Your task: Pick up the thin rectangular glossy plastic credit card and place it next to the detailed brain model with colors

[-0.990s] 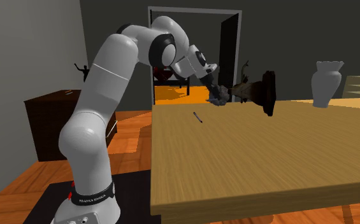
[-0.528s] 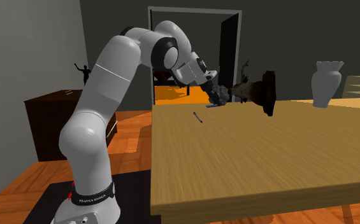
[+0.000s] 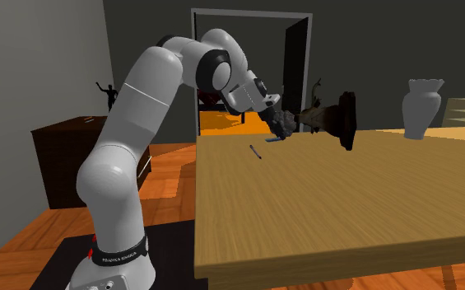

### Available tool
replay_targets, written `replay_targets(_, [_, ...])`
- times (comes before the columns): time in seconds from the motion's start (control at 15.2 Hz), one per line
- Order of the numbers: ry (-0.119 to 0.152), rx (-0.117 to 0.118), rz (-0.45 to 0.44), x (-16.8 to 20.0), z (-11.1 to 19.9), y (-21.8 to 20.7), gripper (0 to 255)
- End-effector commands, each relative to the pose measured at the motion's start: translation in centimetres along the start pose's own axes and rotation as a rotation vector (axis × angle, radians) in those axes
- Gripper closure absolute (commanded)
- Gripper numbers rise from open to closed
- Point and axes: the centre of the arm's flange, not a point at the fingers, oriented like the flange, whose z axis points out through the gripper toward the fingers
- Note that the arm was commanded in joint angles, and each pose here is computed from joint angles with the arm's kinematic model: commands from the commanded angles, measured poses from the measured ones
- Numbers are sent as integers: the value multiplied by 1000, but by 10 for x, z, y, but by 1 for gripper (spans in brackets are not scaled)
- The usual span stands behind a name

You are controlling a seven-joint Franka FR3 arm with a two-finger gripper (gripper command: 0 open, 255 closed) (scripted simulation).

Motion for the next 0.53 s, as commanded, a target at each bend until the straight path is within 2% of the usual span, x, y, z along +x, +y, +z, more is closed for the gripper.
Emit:
replay_targets(0.0, [0, 0, 0, 0, 0, 0, 255])
replay_targets(0.07, [0, 0, 0, 0, 0, 0, 0])
replay_targets(0.4, [0, 0, 0, 0, 0, 0, 0])
replay_targets(0.46, [0, 0, 0, 0, -13, 0, 0])
